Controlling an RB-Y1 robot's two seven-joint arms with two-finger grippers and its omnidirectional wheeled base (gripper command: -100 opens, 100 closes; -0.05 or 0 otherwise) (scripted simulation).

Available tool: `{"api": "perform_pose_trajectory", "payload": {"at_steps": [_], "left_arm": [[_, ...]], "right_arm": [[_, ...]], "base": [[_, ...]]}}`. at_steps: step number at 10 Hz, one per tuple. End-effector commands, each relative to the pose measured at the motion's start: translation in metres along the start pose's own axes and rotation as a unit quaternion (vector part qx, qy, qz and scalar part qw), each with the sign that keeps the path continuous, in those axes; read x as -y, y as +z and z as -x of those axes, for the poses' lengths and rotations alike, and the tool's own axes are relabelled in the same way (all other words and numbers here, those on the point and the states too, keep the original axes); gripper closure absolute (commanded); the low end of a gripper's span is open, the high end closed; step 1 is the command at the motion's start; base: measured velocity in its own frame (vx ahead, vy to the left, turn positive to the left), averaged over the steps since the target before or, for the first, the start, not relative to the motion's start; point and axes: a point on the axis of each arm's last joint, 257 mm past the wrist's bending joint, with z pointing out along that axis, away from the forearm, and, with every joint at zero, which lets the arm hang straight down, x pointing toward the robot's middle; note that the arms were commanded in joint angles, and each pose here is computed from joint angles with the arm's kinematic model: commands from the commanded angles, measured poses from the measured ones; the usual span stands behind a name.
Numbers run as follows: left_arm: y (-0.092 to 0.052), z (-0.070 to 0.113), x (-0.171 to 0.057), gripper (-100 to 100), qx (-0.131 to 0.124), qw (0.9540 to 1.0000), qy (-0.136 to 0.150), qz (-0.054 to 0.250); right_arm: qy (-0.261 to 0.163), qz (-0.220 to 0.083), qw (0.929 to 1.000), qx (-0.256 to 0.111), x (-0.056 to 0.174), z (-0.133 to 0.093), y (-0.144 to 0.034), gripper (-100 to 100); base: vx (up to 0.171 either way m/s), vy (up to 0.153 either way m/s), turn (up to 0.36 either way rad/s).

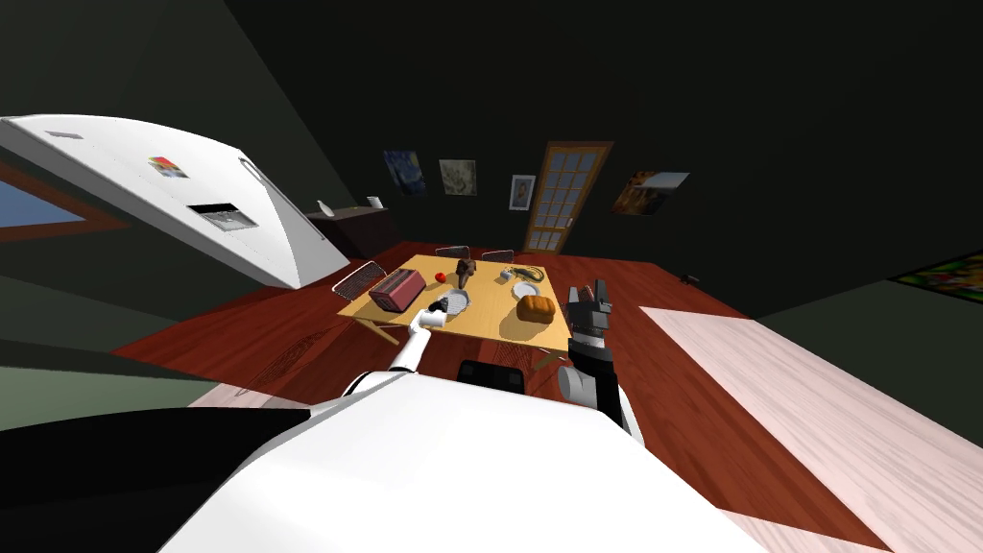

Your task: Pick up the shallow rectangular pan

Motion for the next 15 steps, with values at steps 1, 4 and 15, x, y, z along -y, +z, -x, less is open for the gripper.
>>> {"api": "perform_pose_trajectory", "payload": {"at_steps": [1, 4, 15], "left_arm": [[0.005, -0.001, -0.013, -100, 0.0, 0.9997, 0.002, 0.025], [0.01, -0.003, -0.032, -100, -0.001, 0.9981, 0.005, 0.062], [0.014, 0.016, -0.099, -100, 0.015, 0.9903, -0.01, 0.138]], "right_arm": [[0.0, 0.0, 1.0, 0.0, 0.0, 0.0, 0.0, 0], [0.0, 0.0, 1.0, 0.0, 0.0, 0.0, 0.0, 0], [0.0, 0.0, 1.0, 0.0, 0.0, 0.0, 0.0, 0]], "base": [[0.01, -0.017, -0.043], [0.011, -0.017, -0.034], [0.016, -0.004, -0.062]]}}
